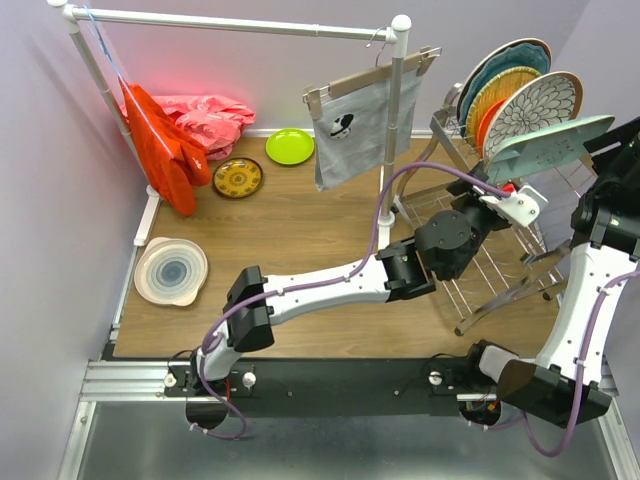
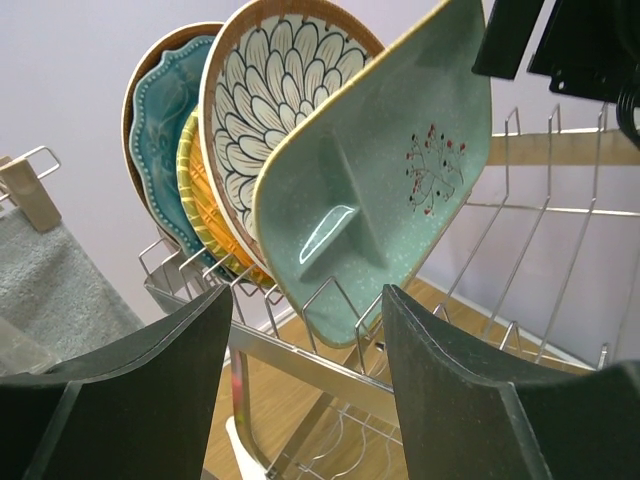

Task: Load the plates into the dish rack
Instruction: Insert the plate into the dish rack, then grab a plate with the right arm

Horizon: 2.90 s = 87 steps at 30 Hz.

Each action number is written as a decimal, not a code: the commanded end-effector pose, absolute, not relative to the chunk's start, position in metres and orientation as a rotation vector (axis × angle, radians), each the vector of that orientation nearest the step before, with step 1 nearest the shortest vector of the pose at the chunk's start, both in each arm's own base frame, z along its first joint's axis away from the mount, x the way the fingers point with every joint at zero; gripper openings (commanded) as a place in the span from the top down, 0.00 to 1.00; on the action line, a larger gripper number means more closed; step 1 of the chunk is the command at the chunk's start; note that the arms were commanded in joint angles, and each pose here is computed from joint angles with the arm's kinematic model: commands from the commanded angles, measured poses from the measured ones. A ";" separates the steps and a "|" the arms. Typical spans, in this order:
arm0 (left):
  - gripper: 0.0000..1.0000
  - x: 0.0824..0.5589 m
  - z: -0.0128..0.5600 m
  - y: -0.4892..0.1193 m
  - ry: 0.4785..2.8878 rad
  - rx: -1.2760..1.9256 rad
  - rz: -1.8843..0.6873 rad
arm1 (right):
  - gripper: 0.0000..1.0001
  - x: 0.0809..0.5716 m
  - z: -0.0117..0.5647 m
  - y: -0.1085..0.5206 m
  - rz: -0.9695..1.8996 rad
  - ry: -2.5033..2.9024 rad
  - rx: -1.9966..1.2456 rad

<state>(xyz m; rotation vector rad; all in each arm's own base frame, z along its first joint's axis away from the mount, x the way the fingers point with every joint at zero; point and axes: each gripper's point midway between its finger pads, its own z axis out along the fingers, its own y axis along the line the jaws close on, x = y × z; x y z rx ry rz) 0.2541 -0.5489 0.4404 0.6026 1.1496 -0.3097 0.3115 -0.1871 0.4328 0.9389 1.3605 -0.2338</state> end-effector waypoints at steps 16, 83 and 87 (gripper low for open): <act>0.30 0.233 0.492 -0.492 1.163 0.502 -0.412 | 0.19 0.286 0.412 -0.164 -0.235 1.500 0.886; 0.30 0.255 0.456 -0.387 1.512 0.555 -0.884 | 0.16 0.307 0.496 -0.102 -0.873 1.552 -1.310; 0.29 0.258 0.458 -0.390 1.516 0.548 -0.882 | 0.16 0.315 0.496 -0.097 -0.842 1.520 -1.330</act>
